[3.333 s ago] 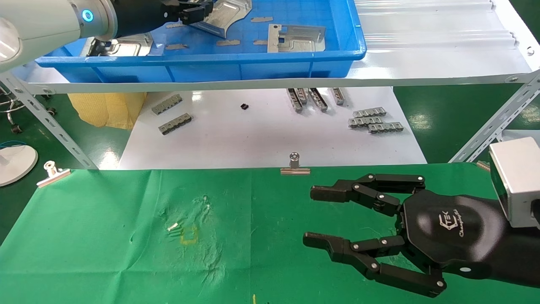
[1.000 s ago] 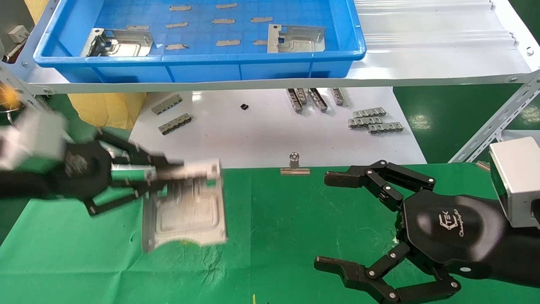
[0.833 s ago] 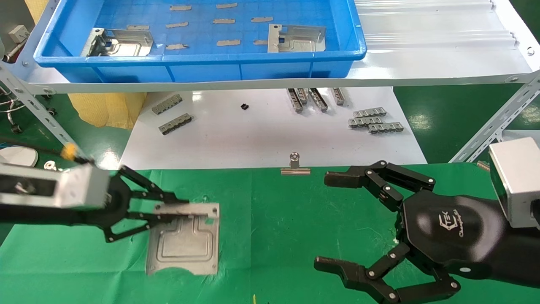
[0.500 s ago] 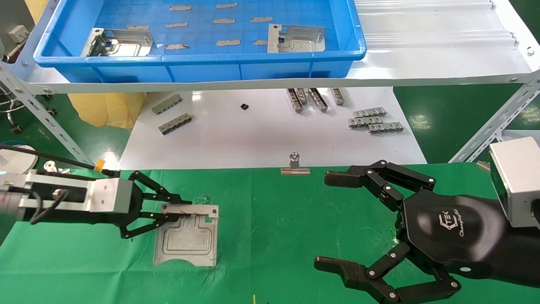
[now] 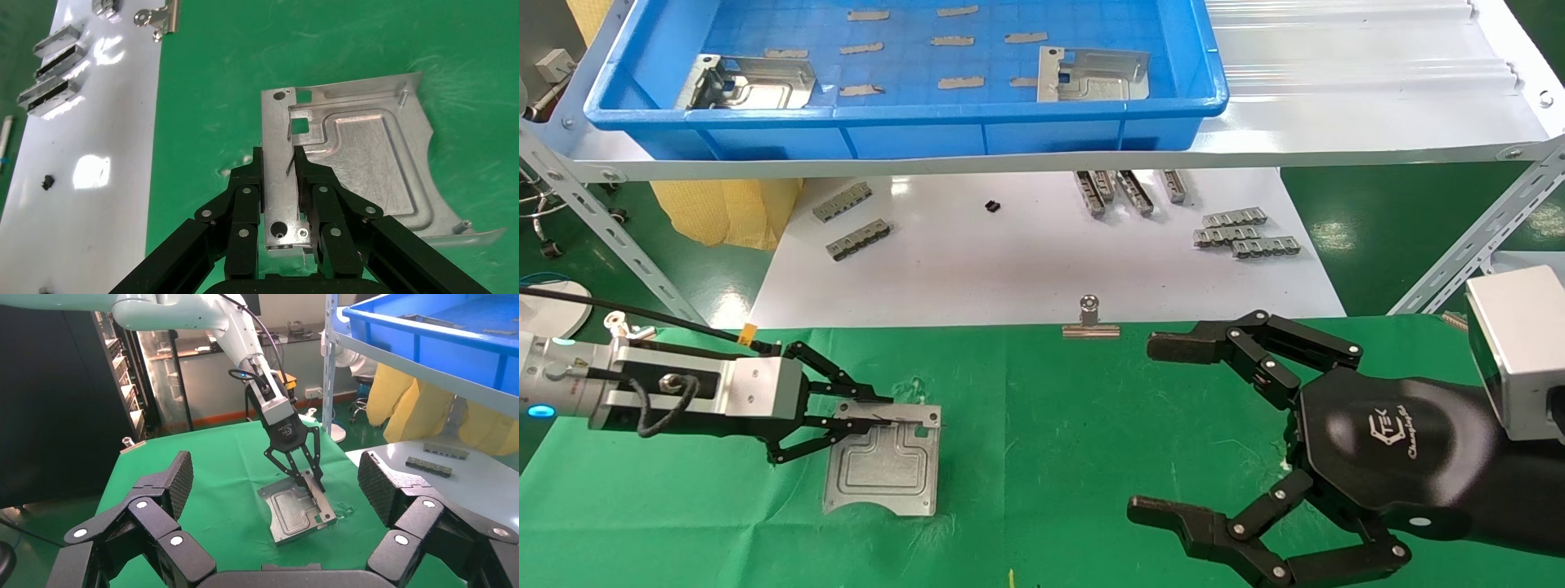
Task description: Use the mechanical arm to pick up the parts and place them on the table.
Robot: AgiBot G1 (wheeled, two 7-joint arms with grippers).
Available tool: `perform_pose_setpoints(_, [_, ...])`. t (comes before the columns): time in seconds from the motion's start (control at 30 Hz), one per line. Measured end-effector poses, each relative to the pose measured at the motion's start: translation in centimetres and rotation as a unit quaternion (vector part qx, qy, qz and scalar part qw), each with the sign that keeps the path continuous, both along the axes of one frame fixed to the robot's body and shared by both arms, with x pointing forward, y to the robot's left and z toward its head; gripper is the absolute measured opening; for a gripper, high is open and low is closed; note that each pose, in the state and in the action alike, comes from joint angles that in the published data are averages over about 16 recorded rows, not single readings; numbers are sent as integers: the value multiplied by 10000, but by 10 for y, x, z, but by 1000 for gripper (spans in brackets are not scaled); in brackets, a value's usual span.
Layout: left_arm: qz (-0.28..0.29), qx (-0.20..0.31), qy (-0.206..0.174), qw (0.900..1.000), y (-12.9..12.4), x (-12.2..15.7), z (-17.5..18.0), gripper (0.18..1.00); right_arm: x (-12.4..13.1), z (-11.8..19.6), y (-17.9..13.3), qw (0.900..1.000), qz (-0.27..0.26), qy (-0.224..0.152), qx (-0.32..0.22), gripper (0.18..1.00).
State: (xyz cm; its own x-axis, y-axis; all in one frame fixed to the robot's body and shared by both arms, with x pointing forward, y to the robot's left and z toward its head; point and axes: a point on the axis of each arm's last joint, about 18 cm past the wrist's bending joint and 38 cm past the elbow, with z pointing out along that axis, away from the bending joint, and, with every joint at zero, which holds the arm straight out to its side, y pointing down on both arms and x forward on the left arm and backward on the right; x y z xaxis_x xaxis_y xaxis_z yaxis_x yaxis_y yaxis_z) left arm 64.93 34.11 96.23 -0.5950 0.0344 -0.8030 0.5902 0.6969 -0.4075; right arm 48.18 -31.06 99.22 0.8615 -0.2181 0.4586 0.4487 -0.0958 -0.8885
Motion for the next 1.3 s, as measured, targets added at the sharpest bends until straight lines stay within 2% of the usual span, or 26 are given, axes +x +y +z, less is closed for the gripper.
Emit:
perform_pose_setpoints(0.27, [-41,-156,-31,9999,0,0,0,324,0,0,0,10000,0,0,0,1000])
perform_pose_setpoints(0.5, [69,-748,185,9970,5,-5,0,417,0,0,0,10000,-1,0,0,1000])
perform_pose_setpoints(0.77, [331,-1438,505,9878,16,-8,-6,588,0,0,0,10000,-2,1,2,1000])
perform_pose_setpoints(1.03, [358,-1586,568,9850,17,-9,-7,770,0,0,0,10000,-3,1,2,1000])
perform_pose_setpoints(1.3, [202,-1758,594,9824,10,-12,-5,900,0,0,0,10000,-2,1,2,1000])
